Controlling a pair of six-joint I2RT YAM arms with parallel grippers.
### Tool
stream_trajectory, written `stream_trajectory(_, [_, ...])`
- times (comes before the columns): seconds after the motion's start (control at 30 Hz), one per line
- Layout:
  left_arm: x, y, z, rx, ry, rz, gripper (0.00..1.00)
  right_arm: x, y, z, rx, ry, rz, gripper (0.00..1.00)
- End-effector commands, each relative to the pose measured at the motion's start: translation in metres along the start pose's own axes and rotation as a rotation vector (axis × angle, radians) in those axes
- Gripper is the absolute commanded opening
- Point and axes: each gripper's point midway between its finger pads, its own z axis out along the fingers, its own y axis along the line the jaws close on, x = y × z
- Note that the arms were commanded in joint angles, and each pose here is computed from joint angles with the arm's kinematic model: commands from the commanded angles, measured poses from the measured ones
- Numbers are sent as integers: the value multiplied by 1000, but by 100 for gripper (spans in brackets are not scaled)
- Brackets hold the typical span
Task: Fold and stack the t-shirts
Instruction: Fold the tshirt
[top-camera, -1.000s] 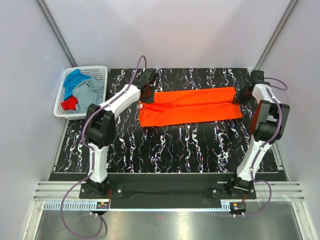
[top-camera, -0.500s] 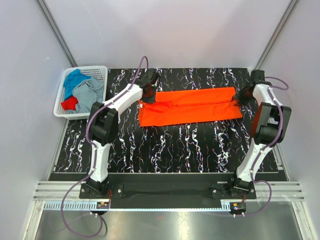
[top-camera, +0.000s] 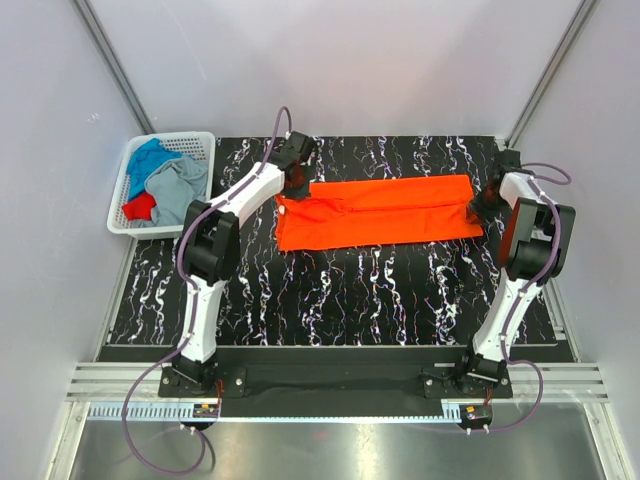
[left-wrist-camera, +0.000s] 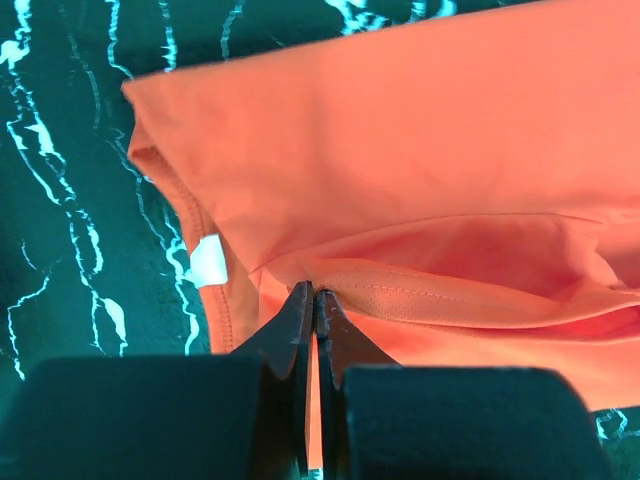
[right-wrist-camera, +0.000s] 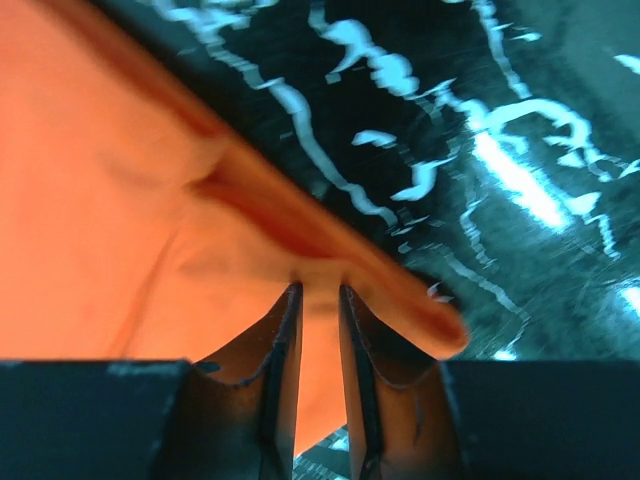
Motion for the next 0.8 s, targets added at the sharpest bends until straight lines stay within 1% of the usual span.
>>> stream_trajectory(0.0, [-11,5,4,5,-11,-46,0,-10,-17,8,85,-64,-22,27])
stream_trajectory(0.2, [-15,2,10,49,-9,-71,0,-14,-23,0,114,-92,-11,26])
stream_trajectory(0.27, [-16,0,12,61,-6,-70,0,-15,-14,-7,65,-92,-30,30])
stream_trajectory(0.33, [-16,0,13,68,-7,-72,0,-25,1,-21,-19,-128,-56,34])
stream_trajectory(0.37, [-16,-1,14,72,-8,-72,0,-27,9,-25,-71,-122,-86,42])
stream_trajectory(0.4, [-16,0,14,74,-6,-74,0,-34,18,-27,-110,-135,-104,44])
stream_trajectory(0.43, [-16,-1,15,79,-5,-74,0,-36,23,-28,-146,-126,-142,46])
stream_trajectory(0.47, [-16,-2,14,85,-4,-75,0,-34,29,-24,-203,-91,-157,47])
stream_trajectory(0.53, [-18,-3,12,96,-7,-73,0,-39,37,-24,-260,-83,-216,48])
stream_trajectory(0.57, [-18,-3,11,97,-9,-70,0,-35,37,-21,-282,-57,-230,48])
stream_trajectory(0.77, [-23,-2,2,106,-32,-61,0,-50,38,-20,-306,-65,-339,47])
